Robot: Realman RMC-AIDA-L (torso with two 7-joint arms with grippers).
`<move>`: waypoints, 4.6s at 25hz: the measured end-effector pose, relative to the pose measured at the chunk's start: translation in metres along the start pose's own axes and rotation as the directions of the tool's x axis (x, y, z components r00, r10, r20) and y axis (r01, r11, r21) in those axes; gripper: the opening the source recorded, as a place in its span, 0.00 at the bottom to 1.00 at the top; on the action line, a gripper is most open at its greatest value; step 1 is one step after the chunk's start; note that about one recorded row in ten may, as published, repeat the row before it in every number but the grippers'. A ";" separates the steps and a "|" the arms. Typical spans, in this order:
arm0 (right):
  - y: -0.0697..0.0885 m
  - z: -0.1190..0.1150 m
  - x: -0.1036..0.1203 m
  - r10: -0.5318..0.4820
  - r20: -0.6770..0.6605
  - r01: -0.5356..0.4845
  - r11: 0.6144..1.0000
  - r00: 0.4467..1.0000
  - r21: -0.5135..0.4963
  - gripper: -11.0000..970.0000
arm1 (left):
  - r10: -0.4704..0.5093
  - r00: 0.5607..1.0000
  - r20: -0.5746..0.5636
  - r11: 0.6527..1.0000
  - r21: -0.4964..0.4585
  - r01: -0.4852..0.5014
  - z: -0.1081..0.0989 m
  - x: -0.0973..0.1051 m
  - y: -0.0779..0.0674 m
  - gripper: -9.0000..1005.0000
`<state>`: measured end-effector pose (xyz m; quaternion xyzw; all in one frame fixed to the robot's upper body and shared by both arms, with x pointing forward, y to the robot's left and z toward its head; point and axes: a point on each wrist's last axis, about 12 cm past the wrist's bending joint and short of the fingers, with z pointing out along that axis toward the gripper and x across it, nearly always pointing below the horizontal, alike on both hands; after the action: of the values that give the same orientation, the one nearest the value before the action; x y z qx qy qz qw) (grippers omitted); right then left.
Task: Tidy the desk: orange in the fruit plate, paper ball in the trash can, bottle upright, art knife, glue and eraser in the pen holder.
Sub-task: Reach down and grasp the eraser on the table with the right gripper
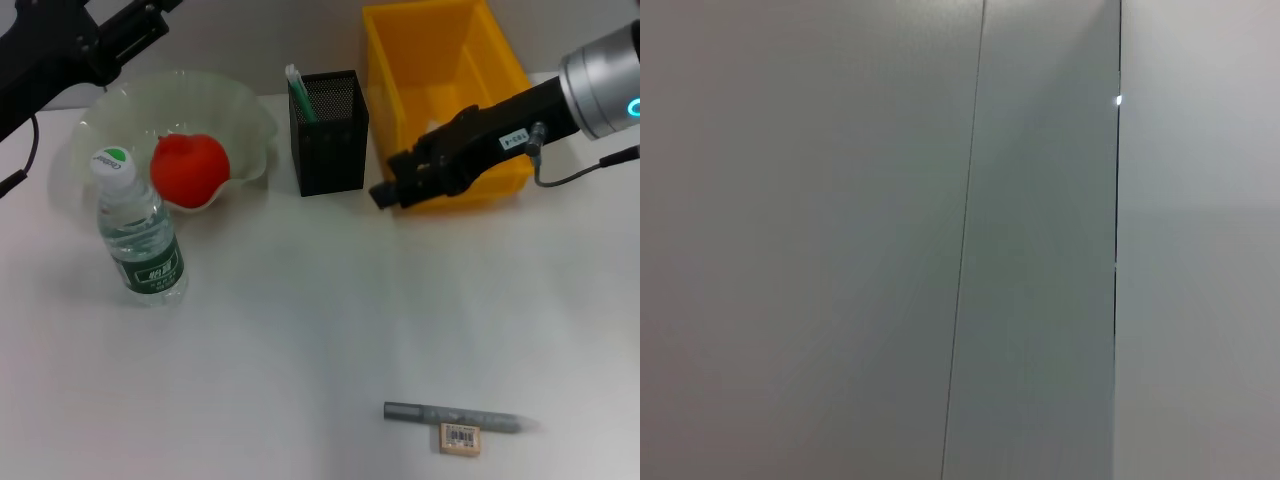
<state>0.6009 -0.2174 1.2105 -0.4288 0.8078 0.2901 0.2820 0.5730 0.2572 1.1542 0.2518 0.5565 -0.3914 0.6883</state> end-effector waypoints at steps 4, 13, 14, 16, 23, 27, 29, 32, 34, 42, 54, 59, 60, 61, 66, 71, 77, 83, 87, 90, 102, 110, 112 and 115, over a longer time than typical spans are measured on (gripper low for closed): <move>0.015 0.008 -0.010 -0.056 -0.107 0.046 0.995 0.993 -0.087 0.56 | -0.002 1.000 -0.001 1.000 -0.005 0.002 -0.002 0.001 0.000 0.72; 0.038 0.012 -0.022 -0.128 -0.338 0.065 0.979 0.932 -0.191 0.56 | -0.004 1.000 0.002 1.000 -0.007 0.004 -0.003 0.001 0.000 0.72; 0.038 0.012 -0.022 -0.132 -0.344 0.068 0.979 0.930 -0.192 0.56 | -0.004 1.000 0.004 1.000 -0.008 0.004 -0.003 0.001 0.000 0.72; 0.038 0.013 -0.021 -0.136 -0.350 0.070 0.978 0.927 -0.195 0.56 | -0.004 1.000 0.004 1.000 -0.009 0.004 -0.003 0.001 0.000 0.72; 0.042 0.016 -0.016 -0.159 -0.435 0.076 0.977 0.886 -0.202 0.56 | -0.005 1.000 0.002 1.000 -0.012 0.005 -0.004 0.001 0.000 0.72; 0.043 0.017 -0.016 -0.159 -0.438 0.073 0.976 0.885 -0.207 0.56 | -0.005 1.000 0.001 1.000 -0.014 0.005 -0.005 0.001 0.000 0.72; 0.044 0.018 -0.014 -0.161 -0.442 0.071 0.974 0.882 -0.214 0.56 | -0.006 1.000 0.001 1.000 -0.015 0.006 -0.005 0.001 0.000 0.72; 0.049 0.024 -0.012 -0.180 -0.466 0.072 0.968 0.866 -0.241 0.56 | -0.007 1.000 0.000 1.000 -0.016 0.007 -0.006 0.002 0.000 0.72; 0.050 0.026 -0.011 -0.186 -0.471 0.073 0.966 0.862 -0.247 0.56 | -0.007 1.000 0.000 1.000 -0.017 0.007 -0.006 0.002 0.000 0.72; 0.066 0.049 -0.005 -0.232 -0.552 0.059 0.948 0.801 -0.313 0.56 | -0.008 1.000 -0.001 1.000 -0.018 0.008 -0.006 0.002 0.000 0.72; 0.068 0.060 0.008 -0.218 -0.628 -0.006 0.943 0.747 -0.334 0.56 | -0.008 1.000 -0.002 1.000 -0.020 0.008 -0.007 0.004 0.000 0.72; 0.068 0.066 0.014 -0.212 -0.648 -0.025 0.941 0.731 -0.337 0.56 | -0.008 1.000 -0.002 1.000 -0.019 0.008 -0.007 0.004 0.000 0.72; 0.067 0.067 0.015 -0.209 -0.649 -0.029 0.942 0.732 -0.336 0.56 | -0.008 1.000 -0.002 1.000 -0.020 0.008 -0.007 0.004 0.000 0.72; 0.067 0.068 0.016 -0.204 -0.650 -0.034 0.942 0.732 -0.334 0.56 | -0.008 1.000 -0.002 1.000 -0.020 0.008 -0.007 0.004 0.000 0.72; 0.063 0.074 0.021 -0.180 -0.649 -0.048 0.947 0.739 -0.318 0.56 | -0.007 1.000 -0.003 1.000 -0.021 0.006 -0.007 0.004 0.000 0.72; 0.060 0.079 0.025 -0.164 -0.646 -0.054 0.951 0.746 -0.304 0.56 | -0.005 1.000 -0.003 1.000 -0.020 0.005 -0.006 0.004 0.000 0.72; 0.057 0.083 0.027 -0.161 -0.638 -0.050 0.953 0.753 -0.300 0.56 | 0.008 1.000 -0.002 1.000 -0.016 -0.008 -0.005 0.003 0.000 0.72; 0.054 0.088 0.029 -0.154 -0.638 -0.056 0.953 0.754 -0.296 0.55 | 0.009 1.000 -0.001 1.000 -0.014 -0.009 -0.004 0.003 0.000 0.72; 0.053 0.091 0.031 -0.156 -0.634 -0.052 0.953 0.758 -0.297 0.55 | 0.009 1.000 -0.001 1.000 -0.014 -0.009 -0.004 0.003 0.000 0.72; 0.052 0.094 0.032 -0.155 -0.631 -0.051 0.954 0.760 -0.295 0.55 | 0.013 1.000 -0.001 1.000 -0.014 -0.013 -0.004 0.003 0.000 0.72; 0.052 0.105 0.035 -0.174 -0.652 -0.016 0.961 0.738 -0.276 0.55 | 0.018 1.000 -0.002 1.000 -0.017 -0.018 -0.005 0.003 0.000 0.72; 0.049 0.103 0.032 -0.136 -0.665 -0.024 0.974 0.734 -0.226 0.55 | 0.019 1.000 -0.004 1.000 -0.016 -0.019 -0.005 0.004 0.000 0.72; 0.049 0.102 0.032 -0.131 -0.668 -0.021 0.976 0.733 -0.215 0.55 | 0.019 1.000 -0.004 1.000 -0.016 -0.019 -0.005 0.004 0.000 0.72; 0.049 0.102 0.031 -0.130 -0.667 -0.021 0.977 0.734 -0.213 0.55 | 0.019 1.000 -0.007 1.000 -0.016 -0.019 -0.006 0.004 0.000 0.72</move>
<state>0.5655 -0.1392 1.1310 -0.5554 0.8071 0.1880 -0.0686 0.5700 0.2604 1.1489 0.2529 0.5594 -0.3795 0.6921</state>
